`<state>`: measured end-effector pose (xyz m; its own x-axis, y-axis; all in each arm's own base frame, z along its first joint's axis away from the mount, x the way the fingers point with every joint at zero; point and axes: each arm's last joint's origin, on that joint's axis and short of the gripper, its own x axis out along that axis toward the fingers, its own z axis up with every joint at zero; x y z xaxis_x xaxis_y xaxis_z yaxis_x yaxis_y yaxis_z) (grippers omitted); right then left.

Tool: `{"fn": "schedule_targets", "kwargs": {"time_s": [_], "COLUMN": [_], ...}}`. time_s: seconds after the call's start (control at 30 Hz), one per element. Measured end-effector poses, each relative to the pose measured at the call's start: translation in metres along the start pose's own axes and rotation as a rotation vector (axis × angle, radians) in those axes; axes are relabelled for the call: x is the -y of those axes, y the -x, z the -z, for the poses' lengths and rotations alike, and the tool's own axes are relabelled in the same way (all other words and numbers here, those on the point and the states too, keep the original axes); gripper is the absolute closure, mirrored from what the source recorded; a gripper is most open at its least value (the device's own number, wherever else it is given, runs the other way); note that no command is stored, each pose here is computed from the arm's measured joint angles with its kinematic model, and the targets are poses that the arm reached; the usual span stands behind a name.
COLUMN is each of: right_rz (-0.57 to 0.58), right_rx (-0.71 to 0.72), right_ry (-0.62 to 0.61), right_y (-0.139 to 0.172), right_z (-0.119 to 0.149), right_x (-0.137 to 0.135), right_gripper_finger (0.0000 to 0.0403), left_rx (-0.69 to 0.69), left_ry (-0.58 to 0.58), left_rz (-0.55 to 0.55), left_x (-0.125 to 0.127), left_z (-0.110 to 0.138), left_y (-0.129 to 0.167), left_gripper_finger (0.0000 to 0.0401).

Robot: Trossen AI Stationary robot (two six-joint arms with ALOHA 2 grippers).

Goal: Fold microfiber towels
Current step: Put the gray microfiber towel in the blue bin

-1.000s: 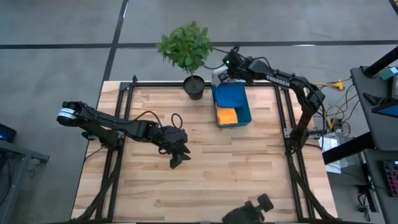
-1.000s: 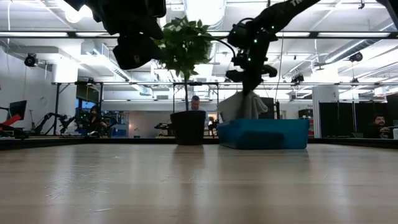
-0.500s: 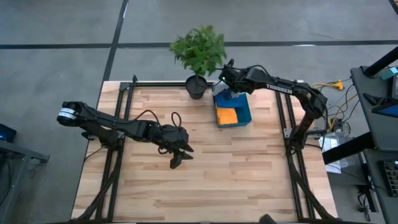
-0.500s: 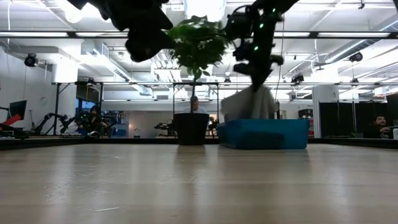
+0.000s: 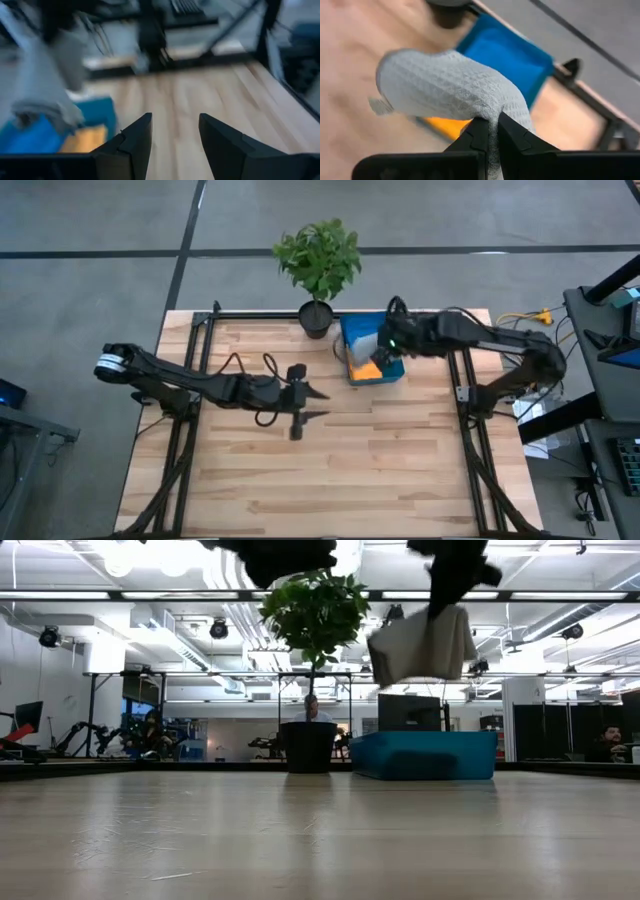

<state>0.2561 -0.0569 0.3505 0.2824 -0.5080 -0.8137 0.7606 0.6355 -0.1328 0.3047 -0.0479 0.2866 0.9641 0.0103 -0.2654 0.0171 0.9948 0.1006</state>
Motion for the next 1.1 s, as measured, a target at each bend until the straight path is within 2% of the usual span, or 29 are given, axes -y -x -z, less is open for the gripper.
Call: {"fn": "schedule_targets", "kwargs": {"time_s": [0.13, 0.27, 0.4, 0.57, 0.77, 0.9, 1.1], "right_rz": [-0.101, -0.163, -0.198, -0.264, -0.308, -0.34, -0.383], "right_rx": [0.036, 0.034, 0.025, 0.053, 0.067, 0.08, 0.095], "right_ry": [-0.017, -0.049, -0.066, -0.061, -0.074, -0.054, -0.006], "right_y": [0.026, 0.039, 0.042, 0.05, 0.059, 0.067, 0.08], "right_z": [0.019, 0.034, 0.044, 0.05, 0.053, 0.054, 0.054], "right_x": [-0.019, -0.038, -0.055, -0.068, -0.074, -0.076, -0.078], "right_gripper_finger": [0.039, 0.039, 0.039, 0.039, 0.039, 0.039, 0.039], "left_rx": [0.125, 0.142, 0.119, 0.05, -0.008, -0.029, -0.105], "left_ry": [0.023, -0.014, -0.023, -0.036, -0.049, -0.057, -0.057], "left_rz": [-0.128, -0.189, -0.182, -0.232, -0.411, -0.411, -0.418], "left_x": [-0.005, -0.005, 0.001, 0.005, 0.009, 0.012, 0.012], "left_z": [-0.015, -0.028, -0.035, -0.042, -0.05, -0.046, -0.041], "left_y": [-0.01, -0.027, -0.049, -0.07, -0.083, -0.094, -0.093], "left_gripper_finger": [0.0251, 0.0251, 0.0248, 0.023, 0.0205, 0.0195, 0.0193]}}
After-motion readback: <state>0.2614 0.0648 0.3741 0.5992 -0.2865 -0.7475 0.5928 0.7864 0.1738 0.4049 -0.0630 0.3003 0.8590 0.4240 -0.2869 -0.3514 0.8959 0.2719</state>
